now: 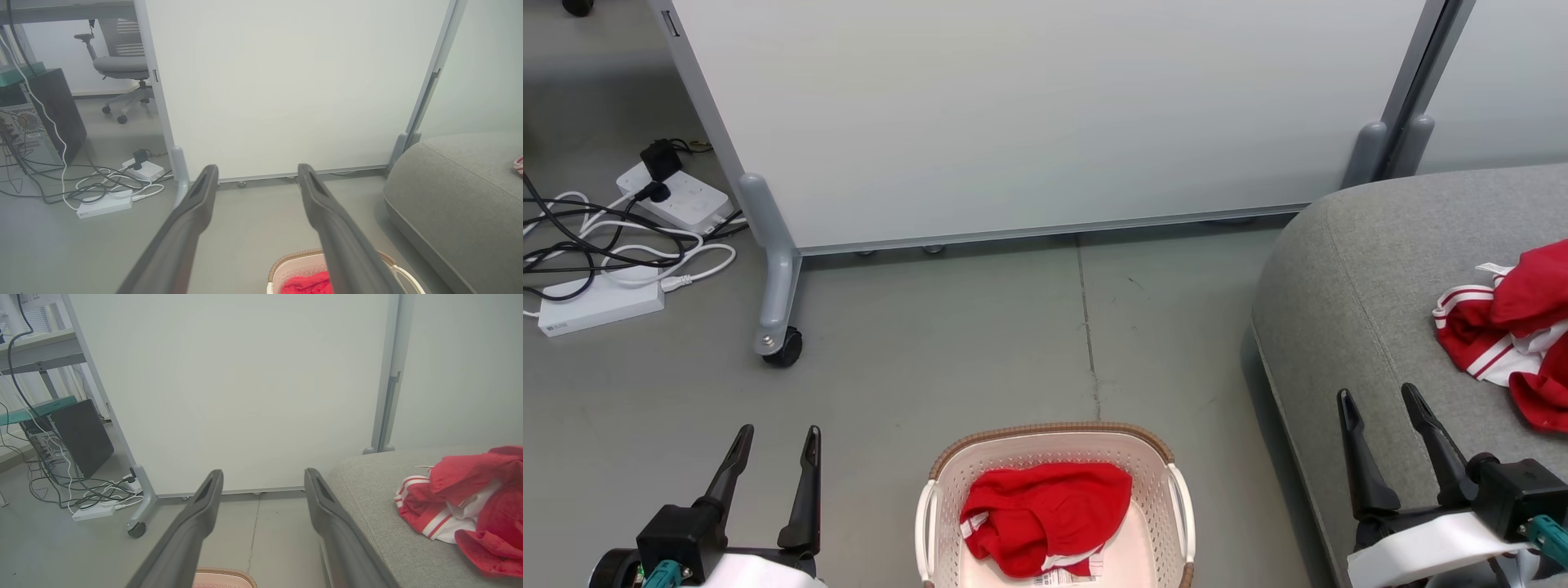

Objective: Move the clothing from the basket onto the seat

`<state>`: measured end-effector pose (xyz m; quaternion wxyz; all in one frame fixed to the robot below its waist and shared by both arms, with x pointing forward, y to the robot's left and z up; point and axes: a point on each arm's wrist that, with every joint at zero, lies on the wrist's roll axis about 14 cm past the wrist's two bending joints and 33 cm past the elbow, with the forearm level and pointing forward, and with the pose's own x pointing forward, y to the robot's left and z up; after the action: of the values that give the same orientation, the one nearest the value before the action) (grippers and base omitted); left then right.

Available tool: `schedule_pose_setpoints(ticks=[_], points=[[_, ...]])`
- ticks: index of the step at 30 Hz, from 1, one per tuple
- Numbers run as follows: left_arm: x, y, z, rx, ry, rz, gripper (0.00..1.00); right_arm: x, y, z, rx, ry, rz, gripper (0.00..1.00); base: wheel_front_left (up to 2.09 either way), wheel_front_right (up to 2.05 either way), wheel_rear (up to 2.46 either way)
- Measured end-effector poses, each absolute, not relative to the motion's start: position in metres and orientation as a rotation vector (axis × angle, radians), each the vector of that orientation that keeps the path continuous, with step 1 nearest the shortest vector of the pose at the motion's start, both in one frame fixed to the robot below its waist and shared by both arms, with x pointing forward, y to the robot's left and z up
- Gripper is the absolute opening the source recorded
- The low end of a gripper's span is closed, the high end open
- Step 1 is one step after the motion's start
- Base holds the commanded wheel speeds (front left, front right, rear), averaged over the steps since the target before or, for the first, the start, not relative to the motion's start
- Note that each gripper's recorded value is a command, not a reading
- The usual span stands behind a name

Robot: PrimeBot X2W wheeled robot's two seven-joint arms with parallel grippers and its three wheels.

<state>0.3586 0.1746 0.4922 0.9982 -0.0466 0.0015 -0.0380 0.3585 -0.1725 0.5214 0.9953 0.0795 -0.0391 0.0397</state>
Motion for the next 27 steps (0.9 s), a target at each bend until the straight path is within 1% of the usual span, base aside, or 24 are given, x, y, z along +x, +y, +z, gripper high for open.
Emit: schedule_pose_setpoints(ticks=[21,25,27], points=[[0.36,0.175,0.486,-0.086,0.013,-0.069,1.0,0.361,-0.171,0.521,0.16,-0.072,0.084,1.0,0.0,0.0,0.0],[0.372,0.169,0.491,-0.086,-0.004,-0.081,1.0,0.368,-0.168,0.518,0.16,-0.063,0.094,1.0,0.0,0.0,0.0],[0.388,0.16,0.492,-0.089,-0.011,-0.1,1.0,0.379,-0.164,0.517,0.153,-0.059,0.105,1.0,0.0,0.0,0.0]])
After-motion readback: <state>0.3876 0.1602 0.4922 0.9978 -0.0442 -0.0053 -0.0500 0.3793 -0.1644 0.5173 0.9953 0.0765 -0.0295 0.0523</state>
